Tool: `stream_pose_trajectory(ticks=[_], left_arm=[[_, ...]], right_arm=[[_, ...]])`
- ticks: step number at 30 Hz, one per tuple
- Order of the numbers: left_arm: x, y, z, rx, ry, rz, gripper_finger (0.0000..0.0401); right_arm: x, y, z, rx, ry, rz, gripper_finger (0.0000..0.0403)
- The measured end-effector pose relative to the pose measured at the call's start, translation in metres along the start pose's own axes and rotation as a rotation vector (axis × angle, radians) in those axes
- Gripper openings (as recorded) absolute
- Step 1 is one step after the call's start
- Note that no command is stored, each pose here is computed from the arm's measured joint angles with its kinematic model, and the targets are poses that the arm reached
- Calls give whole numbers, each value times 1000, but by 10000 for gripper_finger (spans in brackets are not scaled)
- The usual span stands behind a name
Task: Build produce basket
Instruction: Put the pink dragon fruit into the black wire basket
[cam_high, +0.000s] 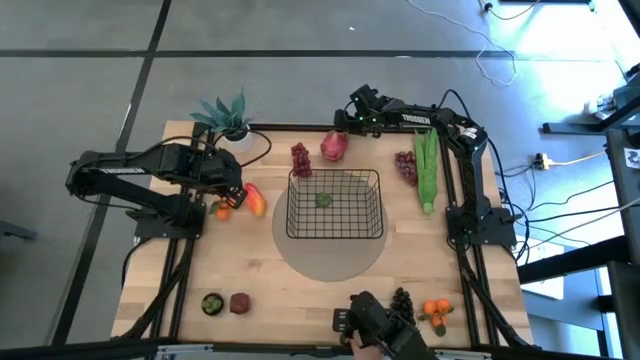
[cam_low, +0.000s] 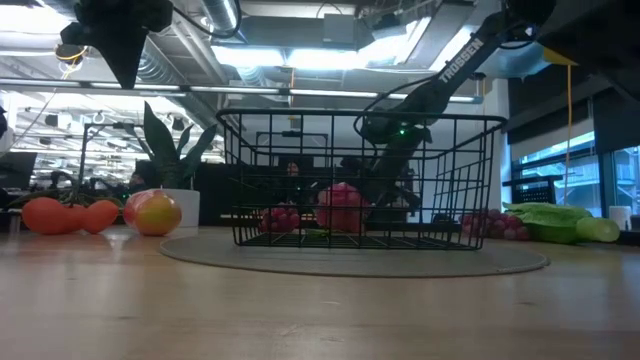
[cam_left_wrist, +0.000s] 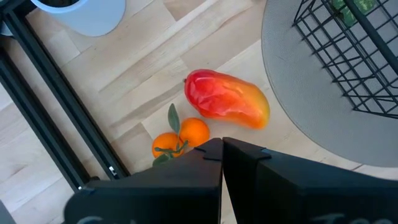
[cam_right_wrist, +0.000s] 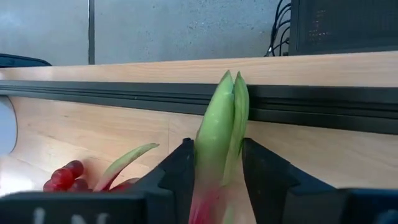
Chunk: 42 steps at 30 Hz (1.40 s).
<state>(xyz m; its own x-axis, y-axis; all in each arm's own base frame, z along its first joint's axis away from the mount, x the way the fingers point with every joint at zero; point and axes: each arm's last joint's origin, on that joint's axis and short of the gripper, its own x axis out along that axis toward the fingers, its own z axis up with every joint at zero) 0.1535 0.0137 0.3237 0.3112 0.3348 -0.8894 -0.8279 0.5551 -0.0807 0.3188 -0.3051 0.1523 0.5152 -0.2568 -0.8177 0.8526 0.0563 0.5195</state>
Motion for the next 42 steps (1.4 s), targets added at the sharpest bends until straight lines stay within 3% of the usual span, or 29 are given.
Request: stream_pose_trajectory(ticks=[10, 25, 42], left_arm=[[0, 0, 0, 0, 0, 0, 0], [0, 0, 0, 0, 0, 0, 0], [0, 0, 0, 0, 0, 0, 0]], right_arm=[[0, -1, -1, -72, 6, -7, 7], [-1, 7, -9, -244, 64, 39, 0], [-49, 42, -23, -407, 4, 119, 0]])
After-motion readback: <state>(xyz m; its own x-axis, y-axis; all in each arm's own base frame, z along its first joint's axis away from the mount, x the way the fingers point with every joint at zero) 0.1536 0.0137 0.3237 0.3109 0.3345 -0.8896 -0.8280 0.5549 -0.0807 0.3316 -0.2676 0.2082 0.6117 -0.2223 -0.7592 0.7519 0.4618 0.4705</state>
